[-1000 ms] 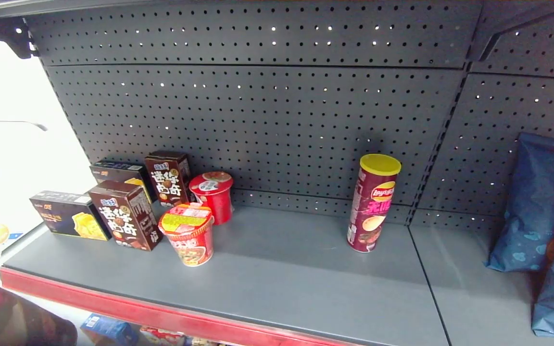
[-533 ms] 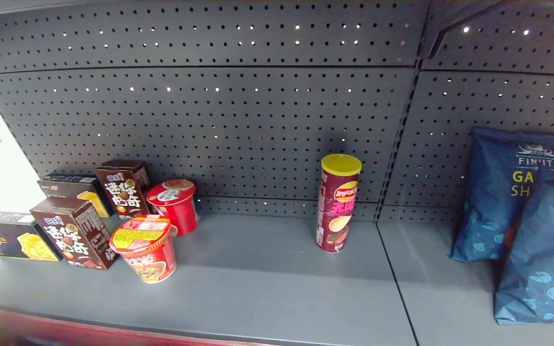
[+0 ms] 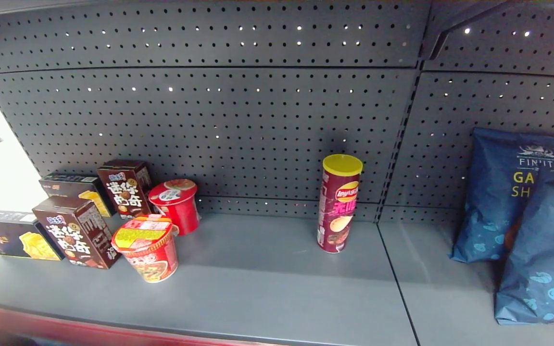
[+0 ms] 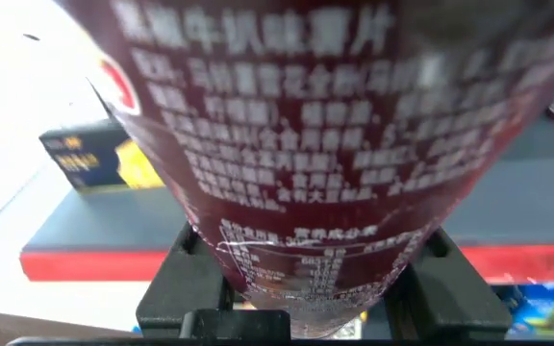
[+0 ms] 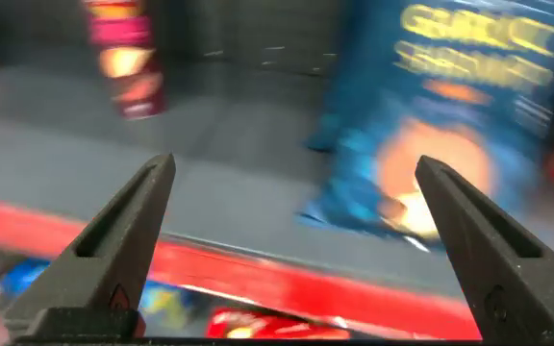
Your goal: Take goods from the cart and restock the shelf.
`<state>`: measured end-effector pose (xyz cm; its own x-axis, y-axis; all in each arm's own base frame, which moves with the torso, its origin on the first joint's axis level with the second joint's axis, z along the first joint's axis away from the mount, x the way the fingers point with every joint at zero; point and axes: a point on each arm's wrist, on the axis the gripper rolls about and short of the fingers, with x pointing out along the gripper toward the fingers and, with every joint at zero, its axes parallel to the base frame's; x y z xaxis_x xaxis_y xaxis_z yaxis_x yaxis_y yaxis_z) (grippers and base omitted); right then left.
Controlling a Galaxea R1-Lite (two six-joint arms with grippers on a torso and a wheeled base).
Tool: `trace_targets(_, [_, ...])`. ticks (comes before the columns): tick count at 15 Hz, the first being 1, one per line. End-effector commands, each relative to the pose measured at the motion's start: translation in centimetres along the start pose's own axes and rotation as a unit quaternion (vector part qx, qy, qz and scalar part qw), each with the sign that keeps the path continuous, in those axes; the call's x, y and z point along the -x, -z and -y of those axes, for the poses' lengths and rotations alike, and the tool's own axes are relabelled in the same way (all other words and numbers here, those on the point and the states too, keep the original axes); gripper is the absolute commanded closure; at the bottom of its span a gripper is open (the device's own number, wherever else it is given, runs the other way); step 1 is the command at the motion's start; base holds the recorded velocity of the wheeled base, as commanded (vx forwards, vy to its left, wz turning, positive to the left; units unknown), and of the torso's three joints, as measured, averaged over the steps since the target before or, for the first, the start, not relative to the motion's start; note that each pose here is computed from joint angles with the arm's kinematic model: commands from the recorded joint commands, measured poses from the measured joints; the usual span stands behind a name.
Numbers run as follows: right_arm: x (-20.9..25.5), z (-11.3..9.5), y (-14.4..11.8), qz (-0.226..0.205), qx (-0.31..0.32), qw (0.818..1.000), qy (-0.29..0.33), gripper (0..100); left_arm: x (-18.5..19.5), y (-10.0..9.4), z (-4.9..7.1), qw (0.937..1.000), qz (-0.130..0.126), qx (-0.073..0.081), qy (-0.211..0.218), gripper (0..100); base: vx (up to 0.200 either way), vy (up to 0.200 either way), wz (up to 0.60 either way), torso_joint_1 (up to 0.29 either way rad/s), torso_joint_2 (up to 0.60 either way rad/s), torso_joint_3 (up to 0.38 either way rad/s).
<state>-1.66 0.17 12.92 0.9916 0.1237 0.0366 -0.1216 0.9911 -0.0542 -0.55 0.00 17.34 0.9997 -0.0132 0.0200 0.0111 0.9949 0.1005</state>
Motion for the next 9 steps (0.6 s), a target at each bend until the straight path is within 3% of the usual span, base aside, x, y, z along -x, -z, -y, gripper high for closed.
trace_targets(1, [-4.8, 0.0, -3.3, -0.084, 0.0, 0.987, -0.134, 0, -0.1, -1.1, -0.1, 0.9999, 0.007, -0.008, -0.002, 100, 0.0, 0.0, 0.0, 0.0, 0.0, 0.0])
trace_targets(4, [-7.9, -0.7, -5.9, -0.104, 0.0, 0.975, -0.199, 0, -0.6, -2.3, -0.2, 0.9999, 0.008, -0.007, -0.001, 100, 0.0, 0.0, 0.0, 0.0, 0.0, 0.0])
trace_targets(6, [-11.7, -2.4, -8.1, -0.133, -0.008, 0.957, -0.257, 0, -1.6, -2.3, -0.2, 0.9998, -0.013, -0.002, 0.013, 100, 0.0, 0.0, 0.0, 0.0, 0.0, 0.0])
trace_targets(8, [-15.9, -4.0, -8.4, -0.157, -0.019, 0.943, -0.294, 0, -2.2, -2.1, -0.1, 0.9991, -0.028, 0.022, 0.025, 100, 0.0, 0.0, 0.0, 0.0, 0.0, 0.0])
trace_targets(9, [-17.7, -4.6, -8.2, -0.15, -0.016, 0.939, -0.309, 0, -2.2, -2.2, -0.1, 0.9989, -0.026, 0.026, 0.028, 100, 0.0, 0.0, 0.0, 0.0, 0.0, 0.0])
